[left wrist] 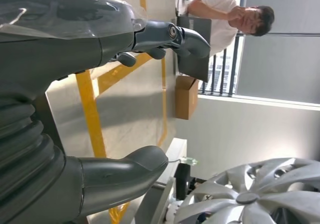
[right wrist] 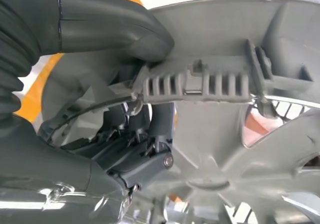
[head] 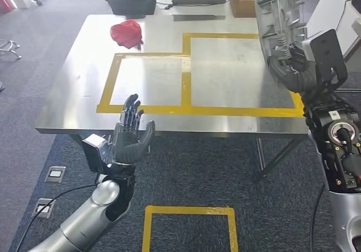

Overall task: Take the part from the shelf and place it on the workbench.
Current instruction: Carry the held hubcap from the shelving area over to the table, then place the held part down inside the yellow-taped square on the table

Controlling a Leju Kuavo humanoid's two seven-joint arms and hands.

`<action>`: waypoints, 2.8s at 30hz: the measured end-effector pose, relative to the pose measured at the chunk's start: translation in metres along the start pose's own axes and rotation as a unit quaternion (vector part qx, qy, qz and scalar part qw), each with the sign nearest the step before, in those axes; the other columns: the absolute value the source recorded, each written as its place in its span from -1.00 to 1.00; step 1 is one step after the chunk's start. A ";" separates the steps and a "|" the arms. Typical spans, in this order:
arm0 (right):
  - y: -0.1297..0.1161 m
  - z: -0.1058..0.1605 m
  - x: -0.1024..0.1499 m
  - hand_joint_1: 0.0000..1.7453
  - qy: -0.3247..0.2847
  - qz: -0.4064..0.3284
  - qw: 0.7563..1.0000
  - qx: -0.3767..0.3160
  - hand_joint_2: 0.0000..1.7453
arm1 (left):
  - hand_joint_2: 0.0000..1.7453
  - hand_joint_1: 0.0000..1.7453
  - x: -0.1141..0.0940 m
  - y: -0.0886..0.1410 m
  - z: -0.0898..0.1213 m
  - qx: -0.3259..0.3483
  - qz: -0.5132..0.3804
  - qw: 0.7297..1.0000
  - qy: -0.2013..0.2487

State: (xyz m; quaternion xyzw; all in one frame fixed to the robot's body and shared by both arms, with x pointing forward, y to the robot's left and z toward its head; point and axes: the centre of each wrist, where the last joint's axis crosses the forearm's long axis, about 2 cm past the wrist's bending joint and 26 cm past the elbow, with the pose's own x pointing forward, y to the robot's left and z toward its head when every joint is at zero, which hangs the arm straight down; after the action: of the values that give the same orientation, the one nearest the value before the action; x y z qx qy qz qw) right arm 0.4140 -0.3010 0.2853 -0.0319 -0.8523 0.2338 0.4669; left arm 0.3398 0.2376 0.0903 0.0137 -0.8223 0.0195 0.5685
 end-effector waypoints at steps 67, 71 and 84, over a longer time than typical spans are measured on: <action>0.026 -0.008 -0.071 1.00 0.094 0.044 0.993 0.061 1.00 | 1.00 -1.00 -0.014 0.000 0.005 -0.005 -0.010 1.000 0.011; 0.031 -0.010 -0.074 1.00 0.099 0.049 0.991 0.070 1.00 | 1.00 -1.00 -0.014 -0.002 0.005 -0.005 -0.009 1.000 0.009; 0.047 -0.014 -0.081 1.00 0.127 0.060 0.986 0.092 1.00 | 1.00 -1.00 -0.010 -0.008 -0.003 -0.008 0.000 1.000 -0.001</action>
State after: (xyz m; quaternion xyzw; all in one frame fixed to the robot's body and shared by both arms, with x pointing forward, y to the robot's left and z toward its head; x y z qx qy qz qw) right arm 0.4632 -0.2760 0.2077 -0.0694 -0.7577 0.3331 0.5569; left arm 0.3462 0.2296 0.0824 0.0088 -0.8229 0.0129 0.5679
